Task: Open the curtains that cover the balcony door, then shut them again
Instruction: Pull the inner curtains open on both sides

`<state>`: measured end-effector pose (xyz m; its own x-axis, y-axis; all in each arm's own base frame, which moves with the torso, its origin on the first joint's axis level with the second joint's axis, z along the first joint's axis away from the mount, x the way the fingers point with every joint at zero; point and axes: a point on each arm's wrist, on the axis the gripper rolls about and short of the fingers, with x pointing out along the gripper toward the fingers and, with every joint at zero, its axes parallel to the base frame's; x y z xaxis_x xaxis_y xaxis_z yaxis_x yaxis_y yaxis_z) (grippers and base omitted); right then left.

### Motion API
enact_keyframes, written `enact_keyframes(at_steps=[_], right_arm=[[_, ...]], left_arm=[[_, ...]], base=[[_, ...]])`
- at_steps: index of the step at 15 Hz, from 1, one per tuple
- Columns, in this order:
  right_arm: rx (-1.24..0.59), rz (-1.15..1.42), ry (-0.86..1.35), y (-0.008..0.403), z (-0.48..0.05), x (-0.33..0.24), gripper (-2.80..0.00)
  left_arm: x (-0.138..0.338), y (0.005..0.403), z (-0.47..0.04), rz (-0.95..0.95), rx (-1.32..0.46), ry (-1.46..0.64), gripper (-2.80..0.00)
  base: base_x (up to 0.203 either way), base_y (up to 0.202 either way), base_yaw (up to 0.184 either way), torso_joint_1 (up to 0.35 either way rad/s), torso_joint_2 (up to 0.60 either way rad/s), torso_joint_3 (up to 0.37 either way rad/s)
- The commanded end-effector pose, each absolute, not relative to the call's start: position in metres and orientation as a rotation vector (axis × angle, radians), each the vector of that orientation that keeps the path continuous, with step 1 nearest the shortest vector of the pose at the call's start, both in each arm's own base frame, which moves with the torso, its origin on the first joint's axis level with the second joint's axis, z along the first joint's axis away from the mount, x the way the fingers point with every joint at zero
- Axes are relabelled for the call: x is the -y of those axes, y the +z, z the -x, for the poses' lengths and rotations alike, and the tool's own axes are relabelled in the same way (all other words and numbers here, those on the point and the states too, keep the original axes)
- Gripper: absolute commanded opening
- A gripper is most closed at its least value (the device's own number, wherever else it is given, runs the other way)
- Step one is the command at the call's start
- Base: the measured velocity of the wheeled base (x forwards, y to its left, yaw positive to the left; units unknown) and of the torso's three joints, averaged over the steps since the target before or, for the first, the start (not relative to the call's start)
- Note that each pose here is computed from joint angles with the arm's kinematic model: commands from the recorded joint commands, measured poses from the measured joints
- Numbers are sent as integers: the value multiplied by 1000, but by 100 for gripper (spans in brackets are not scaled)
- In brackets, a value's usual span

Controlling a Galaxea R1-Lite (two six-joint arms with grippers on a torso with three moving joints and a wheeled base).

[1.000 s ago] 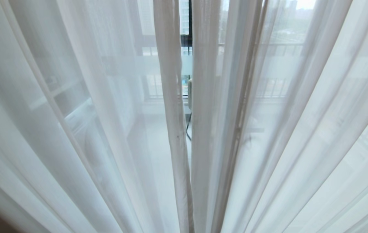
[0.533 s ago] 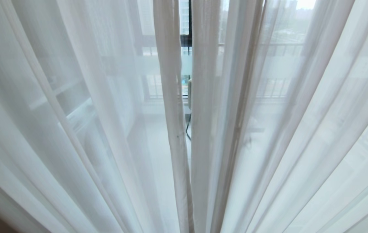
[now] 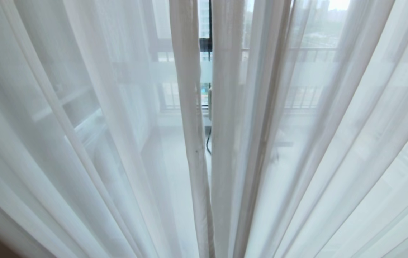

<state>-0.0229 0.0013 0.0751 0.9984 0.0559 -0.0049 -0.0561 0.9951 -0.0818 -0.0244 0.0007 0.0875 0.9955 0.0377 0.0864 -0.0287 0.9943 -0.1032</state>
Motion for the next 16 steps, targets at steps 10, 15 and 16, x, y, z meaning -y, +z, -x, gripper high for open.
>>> enact_keyframes(at_steps=[10, 15, 16], right_arm=[[-2, 83, 57, 75, 23, -1, -280], [-2, 83, 57, 75, 23, -1, -280], [-2, 83, 57, 75, 23, -1, -280]], left_arm=[[0, 129, 41, 105, 244, 13, -280], [1, 153, 40, 121, 181, -56, -280], [2, 161, 36, 131, 159, -89, -280]], base=[[0, 0, 0, 0, 0, 0], [0, 0, 0, 0, 0, 0], [0, 0, 0, 0, 0, 0]])
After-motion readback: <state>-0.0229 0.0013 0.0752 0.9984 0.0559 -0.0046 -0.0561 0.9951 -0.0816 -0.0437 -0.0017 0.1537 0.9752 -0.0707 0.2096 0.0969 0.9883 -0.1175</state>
